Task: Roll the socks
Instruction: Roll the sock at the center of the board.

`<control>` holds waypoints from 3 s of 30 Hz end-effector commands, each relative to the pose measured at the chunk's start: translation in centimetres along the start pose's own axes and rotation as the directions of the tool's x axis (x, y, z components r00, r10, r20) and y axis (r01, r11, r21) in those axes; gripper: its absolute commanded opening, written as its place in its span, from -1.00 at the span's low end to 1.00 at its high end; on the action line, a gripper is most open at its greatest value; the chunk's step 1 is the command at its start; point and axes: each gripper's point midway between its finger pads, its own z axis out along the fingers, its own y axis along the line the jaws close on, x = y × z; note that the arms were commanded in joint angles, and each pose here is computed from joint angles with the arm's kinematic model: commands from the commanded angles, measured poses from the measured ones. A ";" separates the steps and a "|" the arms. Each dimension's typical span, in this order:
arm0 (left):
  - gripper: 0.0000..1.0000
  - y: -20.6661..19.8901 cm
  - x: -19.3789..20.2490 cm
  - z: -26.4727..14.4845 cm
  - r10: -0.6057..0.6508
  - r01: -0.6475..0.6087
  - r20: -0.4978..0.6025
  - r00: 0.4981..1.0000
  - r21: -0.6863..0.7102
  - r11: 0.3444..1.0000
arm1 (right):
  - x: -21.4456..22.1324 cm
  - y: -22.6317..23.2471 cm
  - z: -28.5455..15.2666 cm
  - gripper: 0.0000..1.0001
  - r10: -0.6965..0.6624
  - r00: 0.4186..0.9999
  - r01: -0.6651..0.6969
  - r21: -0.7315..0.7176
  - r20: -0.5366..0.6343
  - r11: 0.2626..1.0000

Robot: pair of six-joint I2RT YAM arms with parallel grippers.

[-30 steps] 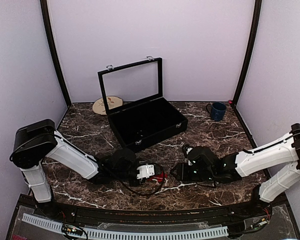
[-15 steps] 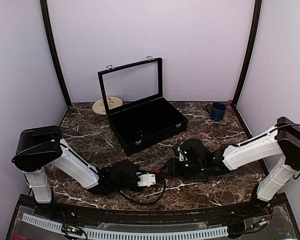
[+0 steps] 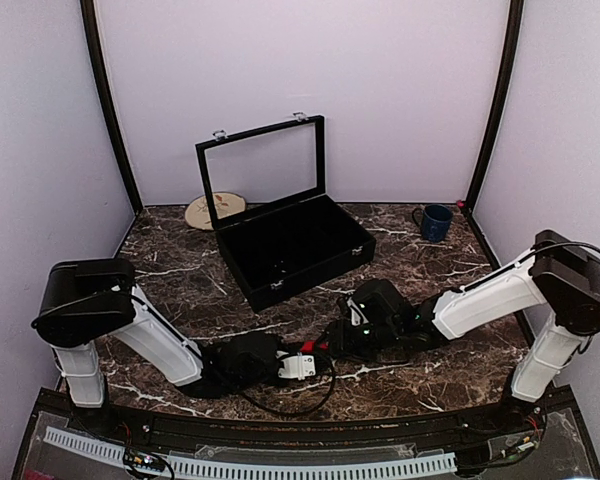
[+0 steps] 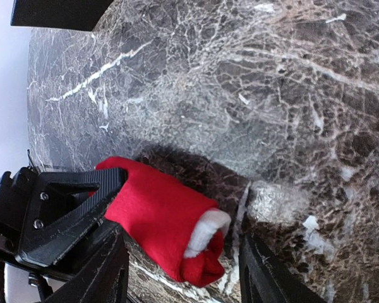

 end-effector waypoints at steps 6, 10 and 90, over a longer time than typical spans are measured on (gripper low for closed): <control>-1.00 -3.9 4.4 -0.7 0.131 -0.123 -0.131 0.983 0.062 0.990 | -0.4 0.5 0.9 0.14 0.042 0.999 -0.043 -0.031 -0.032 0.999; -1.00 -4.3 4.6 -0.8 0.146 -0.140 -0.135 0.980 0.053 0.989 | 0.4 -0.1 1.4 0.14 0.051 0.996 -0.051 -0.006 -0.075 0.999; -0.09 2.3 -1.5 -6.1 -0.499 0.660 -0.433 0.751 0.511 0.551 | 2.9 -7.1 1.2 -1.00 -0.412 0.910 0.389 0.447 -0.049 0.806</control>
